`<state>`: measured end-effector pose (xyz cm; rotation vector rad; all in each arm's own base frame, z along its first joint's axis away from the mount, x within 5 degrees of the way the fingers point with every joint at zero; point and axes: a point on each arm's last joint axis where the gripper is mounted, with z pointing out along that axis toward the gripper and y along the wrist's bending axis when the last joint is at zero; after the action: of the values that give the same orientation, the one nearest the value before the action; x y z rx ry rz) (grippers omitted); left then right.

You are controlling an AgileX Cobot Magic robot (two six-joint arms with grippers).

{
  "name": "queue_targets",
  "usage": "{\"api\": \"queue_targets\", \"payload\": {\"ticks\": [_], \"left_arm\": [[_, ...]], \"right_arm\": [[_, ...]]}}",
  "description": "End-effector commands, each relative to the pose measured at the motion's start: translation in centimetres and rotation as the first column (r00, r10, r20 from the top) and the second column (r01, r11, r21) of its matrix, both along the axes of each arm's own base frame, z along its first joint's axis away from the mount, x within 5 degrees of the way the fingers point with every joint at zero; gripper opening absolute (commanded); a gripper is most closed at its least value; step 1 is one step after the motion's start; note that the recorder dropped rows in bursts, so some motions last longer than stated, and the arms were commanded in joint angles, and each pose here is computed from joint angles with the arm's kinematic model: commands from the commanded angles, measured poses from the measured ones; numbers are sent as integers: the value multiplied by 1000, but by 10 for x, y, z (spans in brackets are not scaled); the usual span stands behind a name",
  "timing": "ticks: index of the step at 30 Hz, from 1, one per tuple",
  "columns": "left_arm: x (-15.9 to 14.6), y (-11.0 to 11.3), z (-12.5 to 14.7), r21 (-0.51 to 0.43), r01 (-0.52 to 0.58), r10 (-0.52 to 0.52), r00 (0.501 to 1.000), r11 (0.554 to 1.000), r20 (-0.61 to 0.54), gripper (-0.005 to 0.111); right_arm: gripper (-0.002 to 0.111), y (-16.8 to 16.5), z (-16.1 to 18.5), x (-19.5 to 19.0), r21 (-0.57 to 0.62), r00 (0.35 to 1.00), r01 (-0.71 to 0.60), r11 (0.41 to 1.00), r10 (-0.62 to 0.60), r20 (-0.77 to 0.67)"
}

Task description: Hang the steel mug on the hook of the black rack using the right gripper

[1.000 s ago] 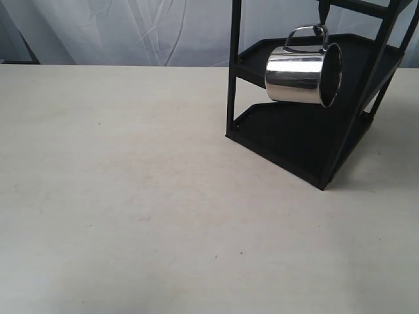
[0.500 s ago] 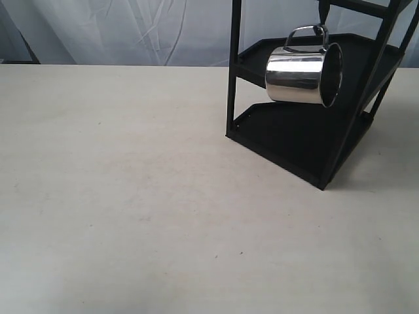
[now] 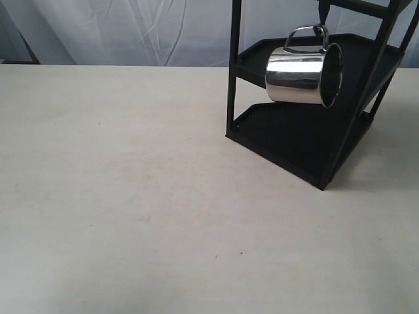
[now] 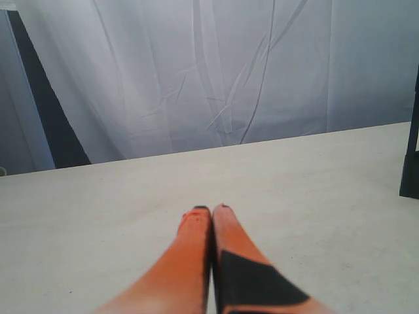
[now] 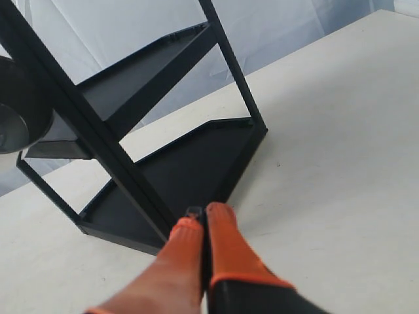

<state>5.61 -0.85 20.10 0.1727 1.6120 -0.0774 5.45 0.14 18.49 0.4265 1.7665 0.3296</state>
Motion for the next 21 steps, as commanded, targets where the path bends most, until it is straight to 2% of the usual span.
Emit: {"api": "queue_targets", "payload": {"ticks": [1, 11, 18, 21], "left_arm": [[0, 0, 1, -3, 5, -5, 1000, 1000, 9, 2], [0, 0, 1, -3, 5, -5, 1000, 1000, 9, 2], [0, 0, 1, -3, 5, -5, 1000, 1000, 9, 2], [0, 0, 1, -3, 5, -5, 1000, 1000, 9, 2]], "right_arm": [[-1, -1, 0, 0, -19, 1000, 4, 1000, -4, 4], [-1, -1, 0, 0, -21, 1000, 4, 1000, -4, 4], [-1, -1, -2, -1, -217, 999, -44, 975, 42, -16], [-1, -1, -2, -1, -231, 999, -48, 972, 45, -17]]}}
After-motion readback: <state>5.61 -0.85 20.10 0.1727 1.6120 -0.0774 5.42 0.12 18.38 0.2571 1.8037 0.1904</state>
